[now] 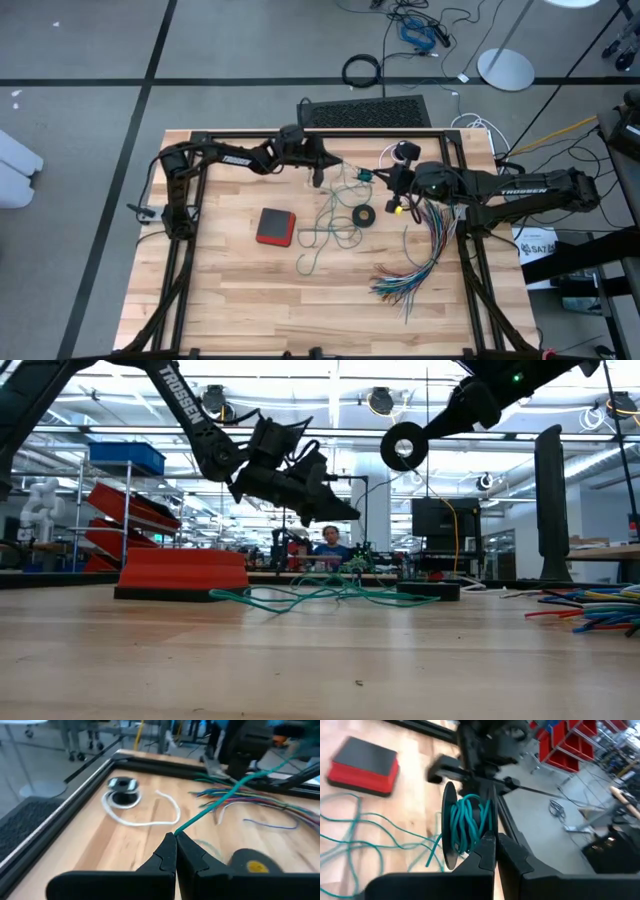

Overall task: Coiling cords
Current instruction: Coil the green wire cable on the spool

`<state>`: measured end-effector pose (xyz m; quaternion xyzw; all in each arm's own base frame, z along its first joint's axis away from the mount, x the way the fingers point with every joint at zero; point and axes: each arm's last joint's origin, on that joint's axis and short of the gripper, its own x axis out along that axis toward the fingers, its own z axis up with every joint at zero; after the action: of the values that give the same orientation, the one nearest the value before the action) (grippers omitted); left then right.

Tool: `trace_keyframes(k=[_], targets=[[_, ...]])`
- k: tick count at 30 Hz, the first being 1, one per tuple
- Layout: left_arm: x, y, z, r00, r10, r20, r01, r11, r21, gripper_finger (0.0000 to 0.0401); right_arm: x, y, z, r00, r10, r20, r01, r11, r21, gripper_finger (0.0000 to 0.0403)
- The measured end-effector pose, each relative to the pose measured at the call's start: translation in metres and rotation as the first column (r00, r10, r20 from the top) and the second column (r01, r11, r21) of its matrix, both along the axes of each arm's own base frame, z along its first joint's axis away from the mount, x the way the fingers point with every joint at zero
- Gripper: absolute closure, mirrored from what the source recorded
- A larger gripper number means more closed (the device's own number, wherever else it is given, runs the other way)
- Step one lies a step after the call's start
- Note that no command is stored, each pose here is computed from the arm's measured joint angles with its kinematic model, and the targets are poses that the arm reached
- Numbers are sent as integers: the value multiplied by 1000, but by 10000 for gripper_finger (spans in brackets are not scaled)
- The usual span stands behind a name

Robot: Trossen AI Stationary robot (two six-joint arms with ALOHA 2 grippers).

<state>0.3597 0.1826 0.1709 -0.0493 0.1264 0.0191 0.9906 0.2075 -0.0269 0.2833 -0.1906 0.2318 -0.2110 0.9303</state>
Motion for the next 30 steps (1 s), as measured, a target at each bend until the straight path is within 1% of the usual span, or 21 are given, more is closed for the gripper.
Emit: trace_keyframes(k=[3, 6, 14, 18, 21, 24, 27, 30], targets=[[-4, 6, -2, 1000, 19, -23, -20, 1000, -11, 401, 1, 1, 1, 999, 39, 18, -40, 999, 16, 403], [-5, 7, -2, 999, 23, -24, -24, 1000, -13, 401, 1, 1, 0, 999, 44, 8, -44, 999, 27, 403], [-5, 8, -2, 1000, 20, -22, -20, 1000, -15, 401, -4, 1, -9, 994, 41, -102, -38, 999, 33, 403], [-1, 9, 5, 1000, -7, 3, 7, 999, -38, 401, -4, -1, -13, 988, 33, -148, -29, 999, 27, 403], [3, 11, 11, 1000, -31, 2, 31, 998, -63, 401, -2, -3, -19, 977, 7, -212, -11, 1000, -14, 403], [7, 12, 17, 998, -63, -10, 61, 994, -91, 401, 0, -5, -26, 957, -48, -287, 24, 996, -87, 403], [10, 12, 20, 996, -90, -28, 86, 990, -115, 401, 4, -7, -30, 940, -119, -319, 70, 984, -163, 403], [12, 10, 23, 994, -104, -35, 99, 987, -124, 401, 8, -9, -33, 925, -166, -343, 95, 972, -214, 403]])
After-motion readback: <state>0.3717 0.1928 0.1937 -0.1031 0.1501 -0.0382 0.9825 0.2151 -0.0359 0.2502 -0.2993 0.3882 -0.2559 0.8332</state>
